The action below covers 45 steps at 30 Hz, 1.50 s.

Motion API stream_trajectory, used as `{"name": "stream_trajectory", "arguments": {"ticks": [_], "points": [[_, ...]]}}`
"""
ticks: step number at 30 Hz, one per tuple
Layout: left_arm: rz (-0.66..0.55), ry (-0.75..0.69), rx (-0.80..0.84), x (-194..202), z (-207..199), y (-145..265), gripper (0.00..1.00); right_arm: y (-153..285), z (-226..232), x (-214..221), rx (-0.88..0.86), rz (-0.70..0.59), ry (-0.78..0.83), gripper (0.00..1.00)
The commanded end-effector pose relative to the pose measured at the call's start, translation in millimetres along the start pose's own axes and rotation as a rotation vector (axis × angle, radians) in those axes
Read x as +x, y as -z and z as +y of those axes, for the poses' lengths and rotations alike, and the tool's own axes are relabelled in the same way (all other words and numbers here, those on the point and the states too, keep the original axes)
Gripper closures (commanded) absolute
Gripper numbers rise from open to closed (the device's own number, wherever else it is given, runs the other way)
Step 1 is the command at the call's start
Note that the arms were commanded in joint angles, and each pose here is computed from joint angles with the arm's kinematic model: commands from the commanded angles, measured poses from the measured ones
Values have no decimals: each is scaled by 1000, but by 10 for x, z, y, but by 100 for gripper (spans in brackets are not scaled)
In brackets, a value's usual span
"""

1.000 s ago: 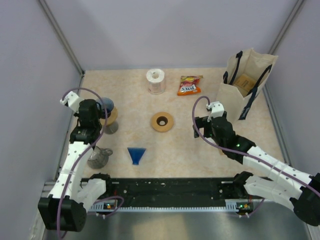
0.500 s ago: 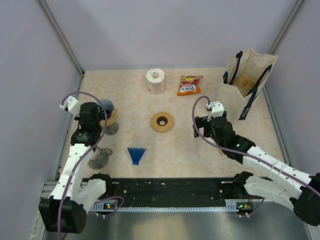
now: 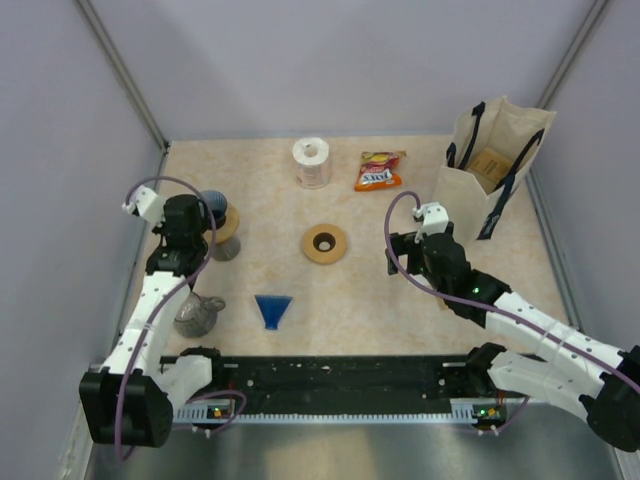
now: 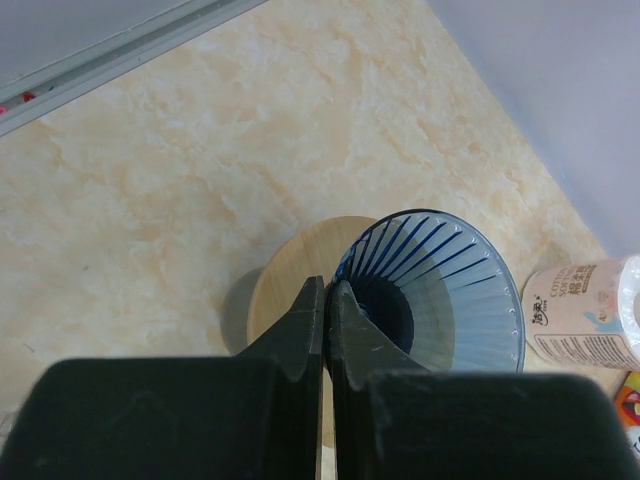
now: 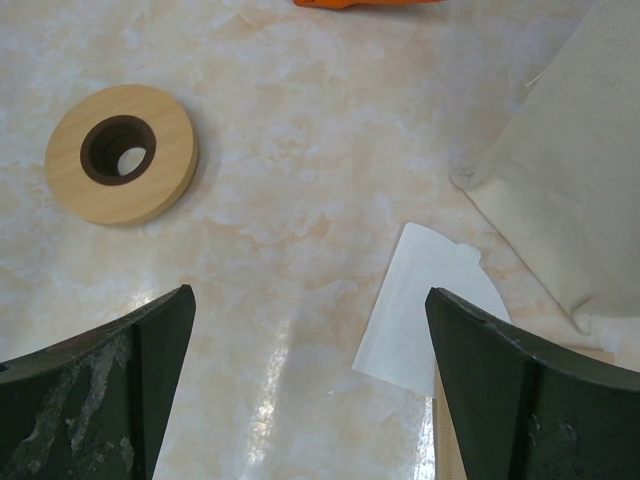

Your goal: Place the coffee filter in the dripper

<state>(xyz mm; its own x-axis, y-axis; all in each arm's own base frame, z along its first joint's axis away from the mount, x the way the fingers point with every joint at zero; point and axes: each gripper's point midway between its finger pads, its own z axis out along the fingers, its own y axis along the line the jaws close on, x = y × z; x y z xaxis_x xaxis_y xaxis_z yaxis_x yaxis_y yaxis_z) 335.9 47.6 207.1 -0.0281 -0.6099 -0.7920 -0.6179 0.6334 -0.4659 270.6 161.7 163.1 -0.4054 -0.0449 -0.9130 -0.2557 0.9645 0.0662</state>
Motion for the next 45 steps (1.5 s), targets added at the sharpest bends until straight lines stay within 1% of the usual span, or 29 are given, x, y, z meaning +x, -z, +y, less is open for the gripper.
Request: {"name": "stream_trajectory", "arguments": {"ticks": [1,6,11,14,22,28,32,34,37,40,42,45], "points": [[139,-118,-155,370,443,34,100,25,8,-271,6,-73,-40,1],[166,-155,-107,406,344,3,100,26,9,-278,6,-74,-41,1],[226,-186,-179,464,412,5,100,46,-16,-276,15,-75,-42,1],[239,-203,-209,470,460,16,100,49,-34,-277,24,-76,-42,1],[321,-278,-202,557,428,21,100,67,-56,-285,33,-78,-35,1],[334,-287,-174,567,365,20,100,71,-87,-269,46,-77,-36,1],[308,-254,-144,475,299,74,100,74,-91,-280,47,-80,-36,1],[290,-239,-130,425,264,89,96,75,-85,-283,45,-81,-36,1],[276,-231,-120,374,222,90,92,77,-74,-274,40,-77,-37,1],[269,-223,-112,337,183,93,85,78,-83,-272,43,-76,-44,1],[262,-218,-106,308,150,90,78,75,-72,-255,38,-71,-43,1],[259,-208,-86,272,93,106,76,75,-69,-248,38,-70,-46,1]]}}
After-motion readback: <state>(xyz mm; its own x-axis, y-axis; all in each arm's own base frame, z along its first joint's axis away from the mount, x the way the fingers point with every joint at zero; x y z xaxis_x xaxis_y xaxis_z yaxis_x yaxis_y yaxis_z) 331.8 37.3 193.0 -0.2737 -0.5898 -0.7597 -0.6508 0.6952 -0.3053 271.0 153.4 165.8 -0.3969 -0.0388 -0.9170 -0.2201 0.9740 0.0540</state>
